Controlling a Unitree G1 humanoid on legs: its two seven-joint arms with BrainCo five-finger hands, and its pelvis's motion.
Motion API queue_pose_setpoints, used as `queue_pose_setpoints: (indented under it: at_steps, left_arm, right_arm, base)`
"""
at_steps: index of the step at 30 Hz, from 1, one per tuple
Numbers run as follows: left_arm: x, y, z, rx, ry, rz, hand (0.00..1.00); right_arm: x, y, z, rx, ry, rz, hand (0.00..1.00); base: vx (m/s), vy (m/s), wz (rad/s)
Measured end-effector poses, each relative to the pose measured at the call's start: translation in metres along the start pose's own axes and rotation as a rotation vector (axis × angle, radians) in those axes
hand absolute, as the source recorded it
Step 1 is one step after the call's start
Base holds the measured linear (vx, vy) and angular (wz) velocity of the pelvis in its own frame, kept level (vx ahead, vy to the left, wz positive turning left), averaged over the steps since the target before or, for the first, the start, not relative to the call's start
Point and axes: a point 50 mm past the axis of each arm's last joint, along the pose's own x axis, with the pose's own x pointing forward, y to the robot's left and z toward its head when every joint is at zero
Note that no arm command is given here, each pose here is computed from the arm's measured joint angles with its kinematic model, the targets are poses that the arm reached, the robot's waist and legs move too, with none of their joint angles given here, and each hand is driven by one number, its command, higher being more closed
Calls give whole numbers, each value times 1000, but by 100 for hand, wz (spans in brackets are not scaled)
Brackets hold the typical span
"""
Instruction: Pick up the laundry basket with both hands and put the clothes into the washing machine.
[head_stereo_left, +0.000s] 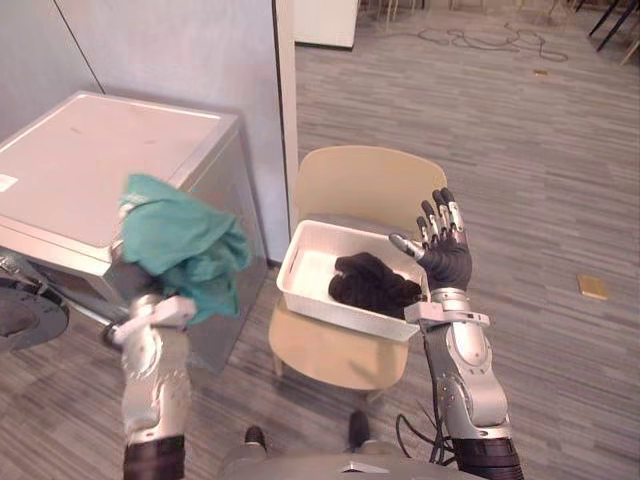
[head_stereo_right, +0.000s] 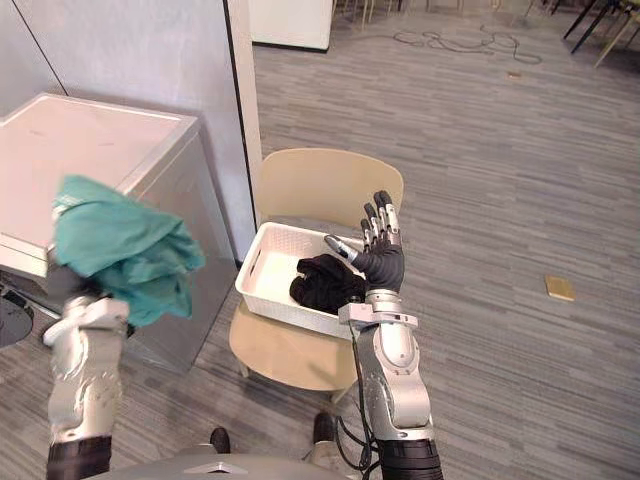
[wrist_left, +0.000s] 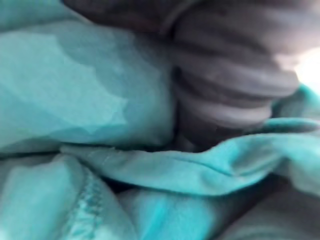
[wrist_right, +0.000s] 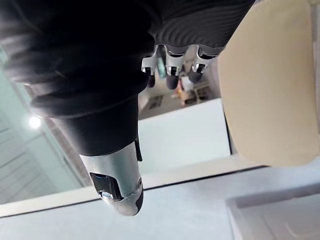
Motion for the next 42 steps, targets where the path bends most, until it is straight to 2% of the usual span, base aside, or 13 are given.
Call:
queue_pose_setpoints:
  at_steps: [2, 7, 8, 10, 15, 17, 19, 25, 29, 37, 42]
  left_arm:
    - [-4, 5, -2, -7, 9, 29, 100]
    - [-8, 4, -8, -33, 26, 45, 100]
    - [-16, 2, -16, -36, 69, 27, 100]
    - [-16, -3, -16, -28, 80, -30, 100]
    - [-23, -9, -29, -50, 142, -52, 100]
    - [-28, -10, -34, -45, 177, -71, 100]
    - [-43, 1, -44, -17, 259, -47, 100]
    - [-54, 5, -56, -10, 335, -66, 100]
    - [-61, -5, -71, -10, 405, -136, 100]
    - [-66, -20, -74, -12, 432, -224, 100]
    - [-70, -29, -77, -41, 438, -225, 100]
  right_arm:
    - [0, -1, 1, -12, 2, 25, 0]
    - [4, -13, 5, -48, -10, -33, 0]
    - [3, -27, 10, -111, -22, -77, 0]
    - [-8, -47, 10, -131, -7, -165, 0]
    - [-28, -65, 3, -118, 35, -292, 0]
    - [-30, -63, 1, -87, 33, -317, 0]
    - [-33, -62, -2, -58, 37, -341, 0]
    - [-46, -78, 1, -93, 38, -433, 0]
    - [-73, -86, 10, -161, 61, -495, 0]
    - [-74, -84, 18, -149, 10, -504, 0]
    - [-77, -79, 22, -143, 0, -530, 0]
  base:
    - [-59, -21, 54]
    - [-4, -61, 107]
    - [-18, -24, 135]
    - [-58, -28, 243]
    - [-66, -9, 206]
    - [-197, 182, 134]
    - [-182, 247, 80]
    - [-115, 302, 107]
    - [67, 113, 154]
    - [243, -5, 34]
    - [511, -46, 13]
